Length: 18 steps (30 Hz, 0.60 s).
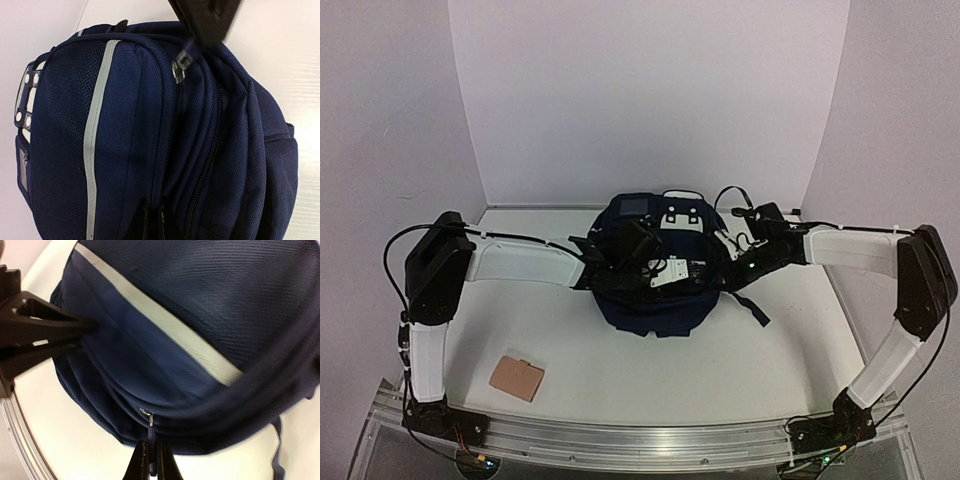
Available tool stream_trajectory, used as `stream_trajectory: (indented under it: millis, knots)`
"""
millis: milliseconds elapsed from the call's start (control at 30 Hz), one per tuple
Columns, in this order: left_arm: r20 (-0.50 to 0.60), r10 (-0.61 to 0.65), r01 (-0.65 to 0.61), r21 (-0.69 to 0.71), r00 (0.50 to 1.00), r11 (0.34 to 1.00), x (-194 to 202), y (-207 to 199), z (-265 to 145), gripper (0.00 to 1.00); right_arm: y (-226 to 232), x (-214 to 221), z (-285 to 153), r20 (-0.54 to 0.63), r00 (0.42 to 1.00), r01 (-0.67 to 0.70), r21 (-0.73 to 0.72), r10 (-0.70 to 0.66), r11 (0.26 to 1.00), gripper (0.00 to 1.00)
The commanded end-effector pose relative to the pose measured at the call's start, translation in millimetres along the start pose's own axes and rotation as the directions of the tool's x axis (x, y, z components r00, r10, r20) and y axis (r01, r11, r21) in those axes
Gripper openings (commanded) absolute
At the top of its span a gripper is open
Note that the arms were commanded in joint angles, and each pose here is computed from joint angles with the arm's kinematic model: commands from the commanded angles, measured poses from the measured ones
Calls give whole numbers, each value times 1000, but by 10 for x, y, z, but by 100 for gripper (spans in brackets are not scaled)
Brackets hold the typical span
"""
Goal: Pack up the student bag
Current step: Zip the student bag at the center of the board.
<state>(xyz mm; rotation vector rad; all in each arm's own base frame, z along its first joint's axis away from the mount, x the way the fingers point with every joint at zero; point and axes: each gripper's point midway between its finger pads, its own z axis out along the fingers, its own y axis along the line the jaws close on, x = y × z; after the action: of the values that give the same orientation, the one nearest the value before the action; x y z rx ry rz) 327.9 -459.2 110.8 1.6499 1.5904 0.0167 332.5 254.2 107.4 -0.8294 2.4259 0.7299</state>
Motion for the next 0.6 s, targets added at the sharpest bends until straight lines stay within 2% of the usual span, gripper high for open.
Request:
stream_trajectory:
  millis: [0,233,400,467,567]
  knots:
    - [-88,-20,19,-16,996,1000,318,52,-280,0,-238,-134,-413,40,998,37,78,-40,996,0]
    - [-100,-54,59,40,994,997,447,-114,-449,0,-728,-289,-428,33,998,45,166,-51,985,0]
    - [-107,-36,44,71,994,996,518,-207,-500,0,-917,-626,-351,67,996,39,200,-54,979,0]
    - [-114,-29,38,77,993,996,563,-239,-523,0,-940,-724,-308,81,996,27,190,-43,982,0]
    - [-115,-42,50,61,992,997,606,-218,-590,0,-779,-772,-287,99,994,35,93,-44,995,0]
